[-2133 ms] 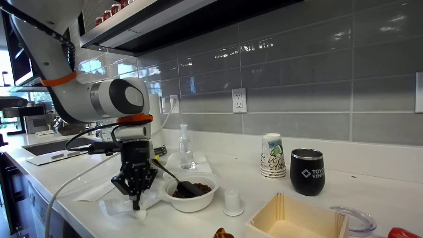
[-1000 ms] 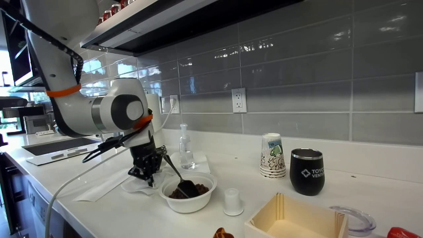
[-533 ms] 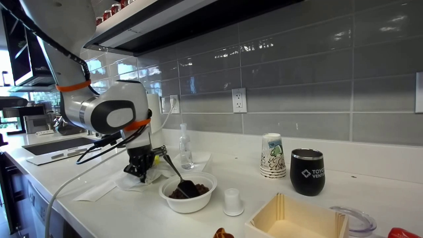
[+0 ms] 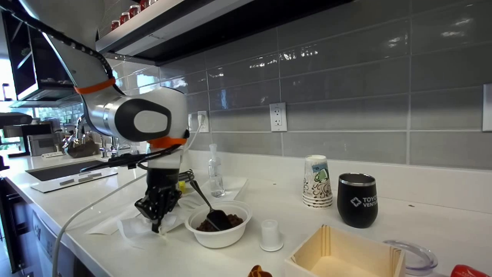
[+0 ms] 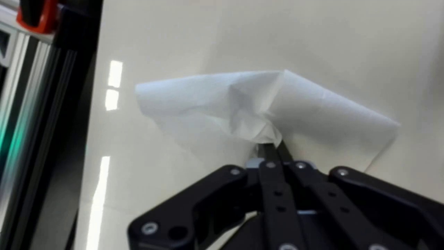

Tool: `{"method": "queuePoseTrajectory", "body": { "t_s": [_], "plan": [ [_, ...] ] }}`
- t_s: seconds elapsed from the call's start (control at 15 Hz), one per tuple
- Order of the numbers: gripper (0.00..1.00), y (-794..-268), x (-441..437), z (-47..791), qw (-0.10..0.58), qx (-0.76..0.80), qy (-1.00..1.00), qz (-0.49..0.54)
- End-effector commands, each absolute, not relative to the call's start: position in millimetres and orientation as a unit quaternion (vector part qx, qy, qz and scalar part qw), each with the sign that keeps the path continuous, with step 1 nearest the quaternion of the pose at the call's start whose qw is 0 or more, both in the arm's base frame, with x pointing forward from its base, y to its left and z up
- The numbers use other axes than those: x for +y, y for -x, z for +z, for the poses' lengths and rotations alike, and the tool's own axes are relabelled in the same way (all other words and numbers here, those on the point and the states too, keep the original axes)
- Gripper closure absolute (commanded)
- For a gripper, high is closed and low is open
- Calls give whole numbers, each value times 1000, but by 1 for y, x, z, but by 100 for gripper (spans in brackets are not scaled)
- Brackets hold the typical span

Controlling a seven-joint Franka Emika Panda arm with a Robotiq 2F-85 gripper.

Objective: Use one white napkin to wipe the counter.

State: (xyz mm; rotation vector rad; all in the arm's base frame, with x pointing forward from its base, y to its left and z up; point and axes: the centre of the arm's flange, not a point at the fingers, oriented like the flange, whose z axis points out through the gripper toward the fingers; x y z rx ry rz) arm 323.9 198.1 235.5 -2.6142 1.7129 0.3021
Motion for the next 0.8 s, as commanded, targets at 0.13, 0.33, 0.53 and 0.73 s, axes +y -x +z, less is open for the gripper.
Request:
{"method": "queuePoseTrajectory", "body": {
  "t_s": [0.13,0.33,0.53,0.73],
  "plan": [
    [100,-315,175,242,-107,591,799,21],
    [100,-318,183,244,-92,600,795,-26],
    [100,-320,194,251,-53,598,798,-50],
    [100,-323,207,259,-8,583,811,-49]
  ]
}}
